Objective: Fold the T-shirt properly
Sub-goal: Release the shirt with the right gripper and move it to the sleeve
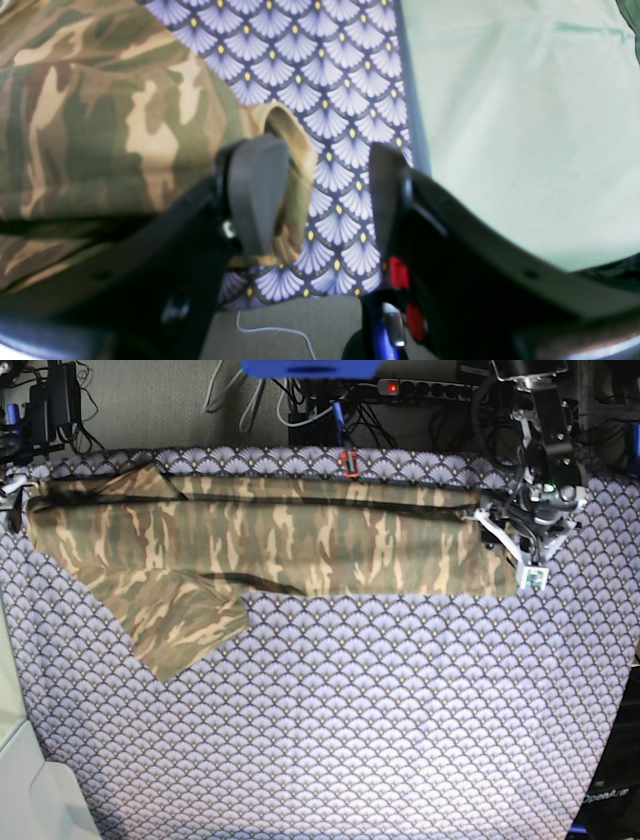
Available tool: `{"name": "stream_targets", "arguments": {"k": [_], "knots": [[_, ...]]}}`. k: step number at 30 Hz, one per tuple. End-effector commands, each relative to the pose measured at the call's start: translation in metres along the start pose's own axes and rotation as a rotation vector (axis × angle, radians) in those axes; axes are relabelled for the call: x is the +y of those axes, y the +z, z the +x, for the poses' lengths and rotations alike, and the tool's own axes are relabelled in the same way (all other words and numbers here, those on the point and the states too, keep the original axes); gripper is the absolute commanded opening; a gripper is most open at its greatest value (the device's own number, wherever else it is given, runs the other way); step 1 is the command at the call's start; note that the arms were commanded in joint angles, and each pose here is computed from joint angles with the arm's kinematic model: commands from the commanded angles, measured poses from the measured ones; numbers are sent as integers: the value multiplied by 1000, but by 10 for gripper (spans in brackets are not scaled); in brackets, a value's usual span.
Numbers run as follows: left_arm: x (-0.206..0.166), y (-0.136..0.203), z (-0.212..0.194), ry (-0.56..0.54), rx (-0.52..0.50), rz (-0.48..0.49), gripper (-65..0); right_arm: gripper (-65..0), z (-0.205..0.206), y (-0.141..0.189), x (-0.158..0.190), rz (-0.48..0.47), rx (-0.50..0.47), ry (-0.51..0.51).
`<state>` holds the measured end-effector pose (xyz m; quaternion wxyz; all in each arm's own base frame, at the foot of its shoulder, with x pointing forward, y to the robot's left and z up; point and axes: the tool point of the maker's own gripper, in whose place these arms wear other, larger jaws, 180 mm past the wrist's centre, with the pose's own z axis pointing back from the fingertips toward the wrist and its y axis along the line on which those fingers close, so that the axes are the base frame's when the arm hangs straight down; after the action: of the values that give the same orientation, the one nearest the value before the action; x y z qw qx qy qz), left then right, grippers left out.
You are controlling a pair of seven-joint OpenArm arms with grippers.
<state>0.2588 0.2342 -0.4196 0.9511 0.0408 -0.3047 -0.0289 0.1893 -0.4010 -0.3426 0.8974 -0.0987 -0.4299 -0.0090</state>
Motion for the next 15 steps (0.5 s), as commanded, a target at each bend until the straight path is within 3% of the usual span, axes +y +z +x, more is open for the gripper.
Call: {"name": "stream_targets", "arguments": {"k": [1, 9, 15], "knots": [[4, 4, 6, -15, -19, 11, -318, -340, 16, 4, -9, -18, -42, 23], [10, 6, -4, -29, 4, 19, -318, -337, 64, 6, -40, -101, -165, 11], [11, 6, -4, -31, 4, 20, -318, -336, 99, -41, 7, 54, -79, 142]]}}
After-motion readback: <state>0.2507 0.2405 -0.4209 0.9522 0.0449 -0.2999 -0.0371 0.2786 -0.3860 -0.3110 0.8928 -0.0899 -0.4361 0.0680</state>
